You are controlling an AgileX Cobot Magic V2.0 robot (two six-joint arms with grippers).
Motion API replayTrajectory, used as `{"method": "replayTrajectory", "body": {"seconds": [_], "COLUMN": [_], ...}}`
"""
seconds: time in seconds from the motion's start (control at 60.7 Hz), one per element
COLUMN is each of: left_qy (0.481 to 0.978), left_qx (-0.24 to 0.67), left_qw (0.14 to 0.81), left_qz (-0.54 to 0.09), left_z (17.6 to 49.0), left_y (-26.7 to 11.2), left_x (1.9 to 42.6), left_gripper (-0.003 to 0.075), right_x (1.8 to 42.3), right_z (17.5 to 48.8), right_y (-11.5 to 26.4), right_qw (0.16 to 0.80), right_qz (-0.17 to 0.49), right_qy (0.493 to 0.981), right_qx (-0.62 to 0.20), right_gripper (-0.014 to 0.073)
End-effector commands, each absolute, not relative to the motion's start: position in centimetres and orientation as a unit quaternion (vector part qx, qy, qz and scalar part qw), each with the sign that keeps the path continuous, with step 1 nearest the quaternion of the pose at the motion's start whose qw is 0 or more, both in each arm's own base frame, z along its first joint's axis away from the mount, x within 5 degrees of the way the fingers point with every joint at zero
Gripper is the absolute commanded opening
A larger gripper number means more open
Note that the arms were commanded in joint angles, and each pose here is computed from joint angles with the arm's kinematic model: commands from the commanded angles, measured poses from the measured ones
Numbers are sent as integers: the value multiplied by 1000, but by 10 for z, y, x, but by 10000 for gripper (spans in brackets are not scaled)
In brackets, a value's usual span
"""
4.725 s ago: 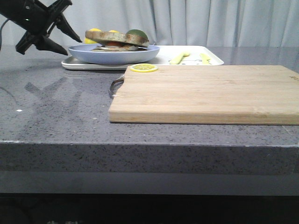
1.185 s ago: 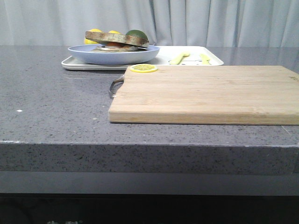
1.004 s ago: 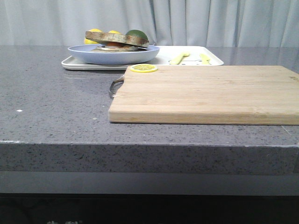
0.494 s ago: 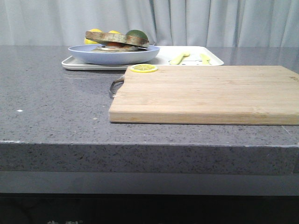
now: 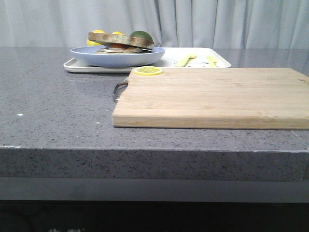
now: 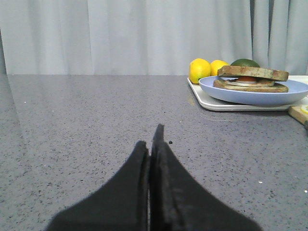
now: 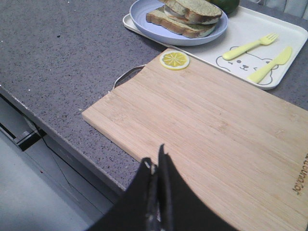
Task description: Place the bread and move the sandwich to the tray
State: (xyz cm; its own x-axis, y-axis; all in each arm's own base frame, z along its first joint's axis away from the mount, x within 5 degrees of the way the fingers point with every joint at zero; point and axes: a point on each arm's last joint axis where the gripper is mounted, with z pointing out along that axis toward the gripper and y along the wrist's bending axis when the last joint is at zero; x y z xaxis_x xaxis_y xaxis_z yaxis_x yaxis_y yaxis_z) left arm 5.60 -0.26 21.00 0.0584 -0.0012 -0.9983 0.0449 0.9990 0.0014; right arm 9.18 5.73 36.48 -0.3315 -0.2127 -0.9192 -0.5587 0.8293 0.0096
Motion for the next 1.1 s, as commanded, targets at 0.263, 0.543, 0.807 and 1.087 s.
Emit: {"method": "replayTrajectory", "body": {"seconds": [0.263, 0.543, 0.807, 1.087], "left_qy": [646, 646, 646, 647], "left_qx": [4, 4, 4, 4], "left_qw": [763, 763, 763, 762], "left_qz": [-21, -21, -21, -21], "left_z": [218, 218, 218, 218], "left_y": [-2, -2, -2, -2], "left_x": [53, 53, 53, 54], "left_gripper": [-17, -17, -17, -17], "right_x": [94, 94, 93, 82], "right_z": [378, 378, 378, 351], "right_y": [57, 57, 57, 29], "right_qw": [560, 560, 561, 618], "right_qz": [170, 170, 170, 95], "right_qy": [778, 778, 777, 768], "right_qx": [-229, -229, -228, -139], "right_gripper": [-67, -67, -67, -67]}}
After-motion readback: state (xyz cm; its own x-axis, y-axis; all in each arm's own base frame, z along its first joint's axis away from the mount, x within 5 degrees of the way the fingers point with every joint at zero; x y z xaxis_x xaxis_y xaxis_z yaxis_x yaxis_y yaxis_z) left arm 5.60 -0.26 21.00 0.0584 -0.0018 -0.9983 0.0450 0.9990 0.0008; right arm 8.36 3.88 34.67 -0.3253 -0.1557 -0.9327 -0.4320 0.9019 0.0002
